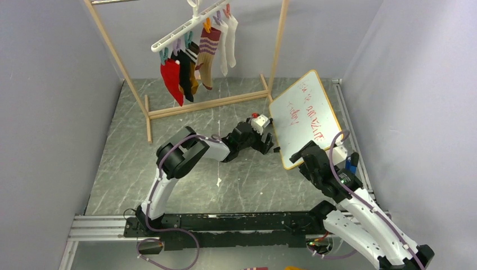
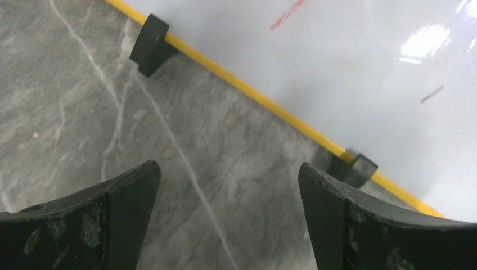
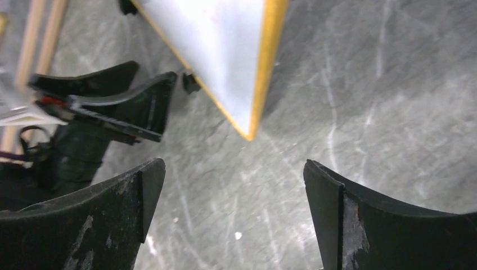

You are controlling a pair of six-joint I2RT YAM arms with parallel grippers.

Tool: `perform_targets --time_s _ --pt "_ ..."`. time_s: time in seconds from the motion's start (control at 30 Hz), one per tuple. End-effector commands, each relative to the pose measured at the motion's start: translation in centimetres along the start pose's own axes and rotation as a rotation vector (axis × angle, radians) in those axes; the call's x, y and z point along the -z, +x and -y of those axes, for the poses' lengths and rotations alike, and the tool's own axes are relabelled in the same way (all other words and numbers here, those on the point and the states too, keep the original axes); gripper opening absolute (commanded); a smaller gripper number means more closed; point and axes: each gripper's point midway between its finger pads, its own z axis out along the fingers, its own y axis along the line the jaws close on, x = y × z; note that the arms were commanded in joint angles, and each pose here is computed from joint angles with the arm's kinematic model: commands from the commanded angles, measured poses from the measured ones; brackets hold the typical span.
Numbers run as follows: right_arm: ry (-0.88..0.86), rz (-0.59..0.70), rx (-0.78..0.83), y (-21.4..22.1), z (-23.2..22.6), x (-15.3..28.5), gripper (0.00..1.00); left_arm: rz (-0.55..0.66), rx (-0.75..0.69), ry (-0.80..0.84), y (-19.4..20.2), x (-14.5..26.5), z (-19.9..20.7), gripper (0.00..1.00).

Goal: Remove the socks clipped to the hanger

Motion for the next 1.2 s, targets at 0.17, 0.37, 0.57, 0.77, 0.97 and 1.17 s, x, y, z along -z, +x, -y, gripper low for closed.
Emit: perform_targets --time_s 0.17,0.37,0.57,0.77,0.97,1.17 --pt "-0.258 -0.204 0.012 1.0 -6.6 4.5 1.00 0.051 -0.085 -0.091 -6.1 4.9 -0.2 0.98" --pt "-0.575 -0.203 0.206 0.8 -13.3 6.3 1.00 0.125 -0.079 -0.193 -10.2 9.5 -2.2 0.98" --pt "-0.815 0.018 0.412 -2.3 -21.6 7.8 1.00 0.229 -0.046 -0.370 -15.3 17.0 -7.9 0.98" --pt "-0.969 0.193 0.532 -3.1 -29.7 9.9 1.00 0.323 -0.086 -0.569 -18.9 25.0 -9.9 0.98" --pt "-0.982 0.391 0.646 -3.8 -33.6 9.6 1.00 0.404 -0.033 -0.691 -19.2 31.0 -10.4 0.98" --pt "-0.989 0.450 0.604 -5.2 -34.7 8.0 1.00 0.385 -0.045 -0.870 -16.4 33.7 -13.0 0.98"
